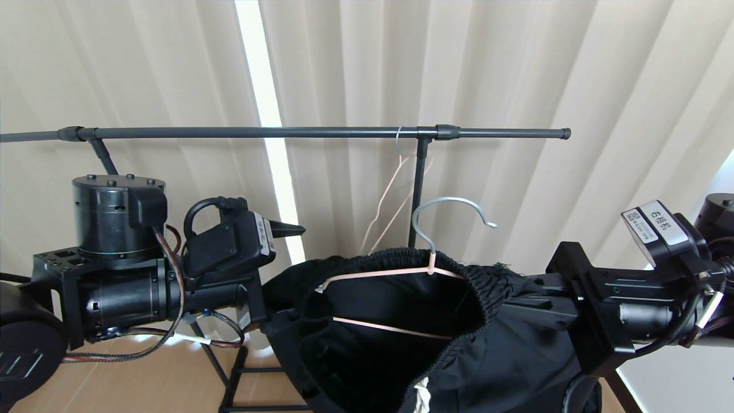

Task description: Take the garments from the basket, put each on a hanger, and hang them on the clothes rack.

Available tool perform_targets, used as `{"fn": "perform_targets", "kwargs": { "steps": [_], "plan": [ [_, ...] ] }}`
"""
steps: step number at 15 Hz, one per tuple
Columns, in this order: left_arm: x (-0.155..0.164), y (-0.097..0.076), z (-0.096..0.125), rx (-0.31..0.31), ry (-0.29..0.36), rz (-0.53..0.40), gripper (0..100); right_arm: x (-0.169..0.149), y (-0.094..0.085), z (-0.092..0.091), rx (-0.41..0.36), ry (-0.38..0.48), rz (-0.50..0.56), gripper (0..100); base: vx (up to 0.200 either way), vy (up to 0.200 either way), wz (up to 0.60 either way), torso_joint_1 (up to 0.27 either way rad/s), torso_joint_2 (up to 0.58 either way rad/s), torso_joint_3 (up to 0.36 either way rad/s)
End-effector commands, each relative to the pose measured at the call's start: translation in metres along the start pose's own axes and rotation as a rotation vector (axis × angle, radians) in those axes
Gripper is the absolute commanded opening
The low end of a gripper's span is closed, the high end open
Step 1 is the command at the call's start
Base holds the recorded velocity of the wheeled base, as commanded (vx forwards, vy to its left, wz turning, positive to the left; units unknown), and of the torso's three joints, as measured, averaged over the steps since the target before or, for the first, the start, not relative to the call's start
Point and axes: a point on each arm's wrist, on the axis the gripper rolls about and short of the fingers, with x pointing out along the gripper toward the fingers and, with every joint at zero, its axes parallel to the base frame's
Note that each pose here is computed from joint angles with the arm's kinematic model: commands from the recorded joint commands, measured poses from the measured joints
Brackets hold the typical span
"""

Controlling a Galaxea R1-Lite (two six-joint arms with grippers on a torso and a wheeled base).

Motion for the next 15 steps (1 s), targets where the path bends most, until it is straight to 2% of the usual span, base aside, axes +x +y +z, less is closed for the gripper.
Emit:
{"fn": "perform_targets", "kwargs": {
  "steps": [1,5,14,15],
  "plan": [
    [0.008,-0.003,0.003,-0.009,-0.012,-0.027,100,0.000,0.000,-0.001,0.003,0.002,0.002,0,0.000,0.000,0.00,0.000,0.00,0.000],
    [0.024,-0.011,0.018,-0.061,-0.055,-0.085,100,0.001,0.000,-0.001,0.003,0.002,0.003,0,0.000,0.000,0.00,0.000,0.00,0.000],
    [0.036,-0.023,0.017,-0.096,-0.036,-0.131,100,-0.001,0.001,0.001,-0.004,-0.003,0.003,0,0.000,0.000,0.00,0.000,0.00,0.000],
    [0.037,-0.023,0.017,-0.097,-0.037,-0.133,0,-0.001,0.001,0.001,-0.004,-0.003,0.003,0,0.000,0.000,0.00,0.000,0.00,0.000]
  ]
}}
